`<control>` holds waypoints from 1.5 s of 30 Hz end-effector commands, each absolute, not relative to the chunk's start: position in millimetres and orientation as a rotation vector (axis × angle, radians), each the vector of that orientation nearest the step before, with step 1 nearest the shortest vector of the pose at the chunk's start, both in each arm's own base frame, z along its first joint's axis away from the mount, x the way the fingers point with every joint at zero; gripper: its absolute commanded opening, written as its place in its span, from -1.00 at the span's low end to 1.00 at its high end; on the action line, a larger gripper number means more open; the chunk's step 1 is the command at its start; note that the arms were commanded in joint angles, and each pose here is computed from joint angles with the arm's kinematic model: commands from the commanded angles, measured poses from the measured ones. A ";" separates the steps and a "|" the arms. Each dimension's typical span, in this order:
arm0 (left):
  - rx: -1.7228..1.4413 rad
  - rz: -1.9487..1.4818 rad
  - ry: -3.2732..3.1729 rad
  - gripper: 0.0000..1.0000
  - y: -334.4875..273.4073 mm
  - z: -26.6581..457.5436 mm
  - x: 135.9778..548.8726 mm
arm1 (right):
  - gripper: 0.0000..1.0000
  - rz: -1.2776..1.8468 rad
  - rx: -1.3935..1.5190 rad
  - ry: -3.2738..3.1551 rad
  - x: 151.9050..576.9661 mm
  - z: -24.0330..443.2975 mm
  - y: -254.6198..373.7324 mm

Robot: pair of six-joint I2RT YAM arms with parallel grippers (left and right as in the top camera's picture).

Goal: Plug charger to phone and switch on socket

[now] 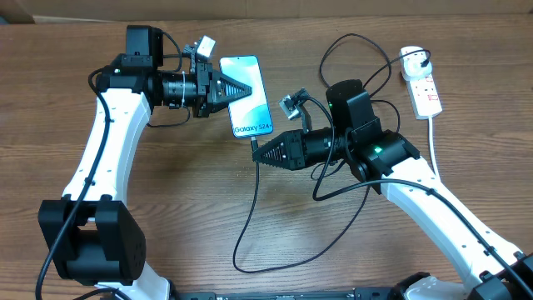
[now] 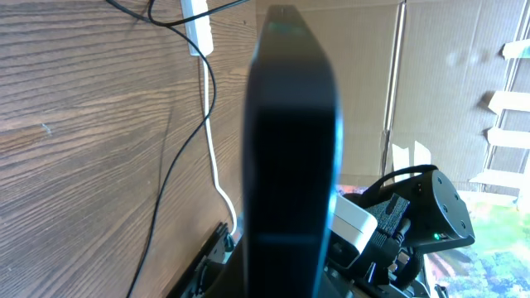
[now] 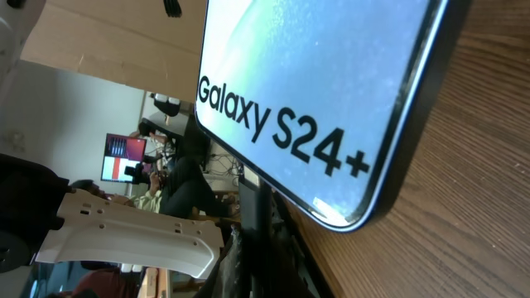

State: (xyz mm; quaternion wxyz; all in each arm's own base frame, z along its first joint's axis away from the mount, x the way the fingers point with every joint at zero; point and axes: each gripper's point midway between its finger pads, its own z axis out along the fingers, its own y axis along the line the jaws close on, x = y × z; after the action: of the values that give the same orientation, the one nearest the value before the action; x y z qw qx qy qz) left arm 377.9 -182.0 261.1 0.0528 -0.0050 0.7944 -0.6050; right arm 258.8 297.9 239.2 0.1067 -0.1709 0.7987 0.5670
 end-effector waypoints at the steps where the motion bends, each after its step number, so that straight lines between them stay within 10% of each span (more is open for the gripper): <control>1: 0.058 -1.893 2.365 -0.92 -186.8 272.6 375.0 | -0.93 1.660 -0.512 2.306 264.0 253.9 296.8; 45: 0.026 -1.859 2.376 -0.91 -180.2 269.0 379.1 | -0.93 1.628 -0.502 2.307 267.7 251.5 295.9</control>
State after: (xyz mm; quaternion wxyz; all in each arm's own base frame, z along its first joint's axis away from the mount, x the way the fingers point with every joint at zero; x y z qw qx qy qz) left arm 379.2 -180.2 259.4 0.0552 -0.0081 0.7975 -0.6007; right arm 260.5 297.5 238.1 0.1107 -0.1690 0.8012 0.5633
